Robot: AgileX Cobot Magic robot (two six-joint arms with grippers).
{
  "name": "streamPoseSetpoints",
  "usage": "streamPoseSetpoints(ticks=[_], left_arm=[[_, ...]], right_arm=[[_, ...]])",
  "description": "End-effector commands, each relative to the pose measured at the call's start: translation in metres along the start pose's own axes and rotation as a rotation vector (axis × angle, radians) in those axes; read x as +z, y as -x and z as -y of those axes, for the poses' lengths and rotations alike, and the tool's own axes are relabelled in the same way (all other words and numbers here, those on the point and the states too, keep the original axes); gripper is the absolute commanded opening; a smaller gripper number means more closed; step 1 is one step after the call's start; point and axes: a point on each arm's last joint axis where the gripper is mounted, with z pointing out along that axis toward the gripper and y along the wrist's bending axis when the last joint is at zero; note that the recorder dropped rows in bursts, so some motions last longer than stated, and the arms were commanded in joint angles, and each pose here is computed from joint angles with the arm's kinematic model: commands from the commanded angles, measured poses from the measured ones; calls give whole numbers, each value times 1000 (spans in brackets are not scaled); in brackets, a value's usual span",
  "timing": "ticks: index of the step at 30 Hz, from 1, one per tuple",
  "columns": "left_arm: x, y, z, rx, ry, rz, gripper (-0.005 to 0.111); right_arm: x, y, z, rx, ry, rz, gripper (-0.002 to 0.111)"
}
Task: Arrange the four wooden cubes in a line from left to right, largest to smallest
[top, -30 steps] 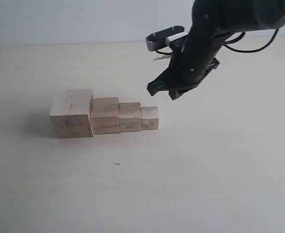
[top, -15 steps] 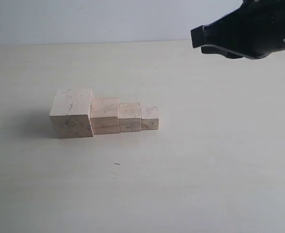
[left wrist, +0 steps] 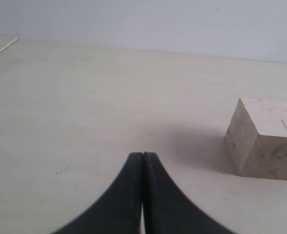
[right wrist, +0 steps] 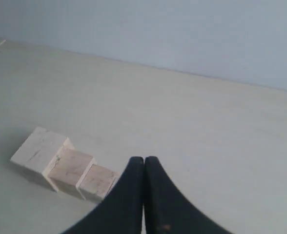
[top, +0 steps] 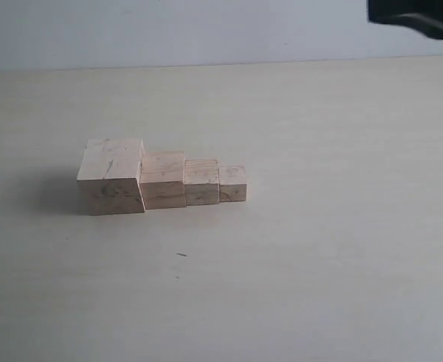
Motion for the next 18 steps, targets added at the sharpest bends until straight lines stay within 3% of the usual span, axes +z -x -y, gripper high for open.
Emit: streamPoseSetpoints(ticks=[1,6,11,18], left_arm=[[-1,1,0,3,-3,17,0],[-1,1,0,3,-3,17,0],[-1,1,0,3,-3,17,0],[-1,1,0,3,-3,17,0]], right_arm=[[-48,1,23,83,-133,135,0],[-96,-22,45,157,-362,284,0],[-123,-67,47,154,-571,381,0],[-120,-123,45,120,-677,487,0]])
